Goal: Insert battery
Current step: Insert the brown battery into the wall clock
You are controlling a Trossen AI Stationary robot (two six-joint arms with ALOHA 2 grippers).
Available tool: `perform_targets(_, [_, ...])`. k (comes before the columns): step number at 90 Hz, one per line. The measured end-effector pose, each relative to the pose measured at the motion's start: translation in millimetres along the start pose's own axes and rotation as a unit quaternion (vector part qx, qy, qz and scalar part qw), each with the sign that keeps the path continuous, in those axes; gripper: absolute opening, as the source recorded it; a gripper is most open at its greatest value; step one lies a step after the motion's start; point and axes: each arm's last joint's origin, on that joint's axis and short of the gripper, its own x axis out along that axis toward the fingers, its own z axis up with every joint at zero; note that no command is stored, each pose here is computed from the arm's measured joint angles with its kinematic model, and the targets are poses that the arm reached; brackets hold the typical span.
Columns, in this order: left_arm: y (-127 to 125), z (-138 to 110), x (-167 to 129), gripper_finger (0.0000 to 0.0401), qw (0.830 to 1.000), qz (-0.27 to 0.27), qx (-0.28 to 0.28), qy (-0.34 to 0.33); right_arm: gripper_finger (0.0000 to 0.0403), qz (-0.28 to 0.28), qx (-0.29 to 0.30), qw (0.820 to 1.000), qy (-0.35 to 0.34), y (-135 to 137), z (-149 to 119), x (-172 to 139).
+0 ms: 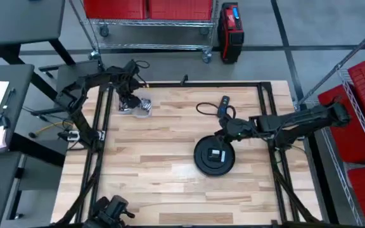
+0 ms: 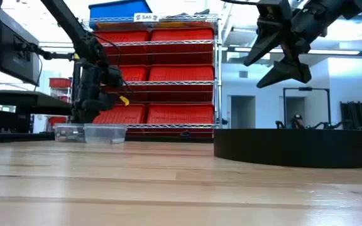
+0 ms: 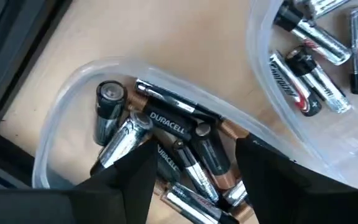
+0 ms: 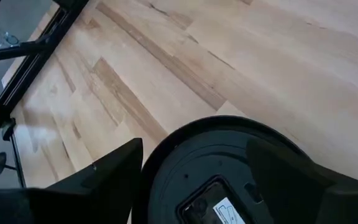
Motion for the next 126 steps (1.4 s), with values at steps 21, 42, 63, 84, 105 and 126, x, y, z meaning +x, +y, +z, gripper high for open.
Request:
perform_targets(21, [-4, -10, 9, 0.0166, 0.999, -0.008, -0.02, 0.026, 0.0276, 0.0, 0.0, 1.0, 0.0, 0, 0, 0])
perform_targets(42, [-9, -19, 21, 0.0164, 0.999, -0.009, -0.033, 0.031, 0.0276, 0.0, 0.0, 1.0, 0.0, 0, 0, 0])
perform_targets(63, [-7, -15, 18, 0.0164, 0.999, -0.006, -0.035, 0.02, 0.0276, 0.0, 0.0, 1.0, 0.0, 0, 0, 0])
perform_targets(84, [-6, -14, 11, 0.0164, 0.999, -0.001, -0.038, 0.004, 0.0276, 0.0, 0.0, 1.0, 0.0, 0, 0, 0])
perform_targets(105, [-6, -14, 8, 0.0164, 0.999, 0.001, -0.038, -0.002, 0.0276, -0.003, 0.003, 1.0, -0.003, -1, 2, 0])
perform_targets(126, [-6, -12, 8, 0.016, 1.0, -0.001, -0.015, -0.014, 0.0276, -0.009, 0.01, 1.0, -0.008, -5, 6, 1])
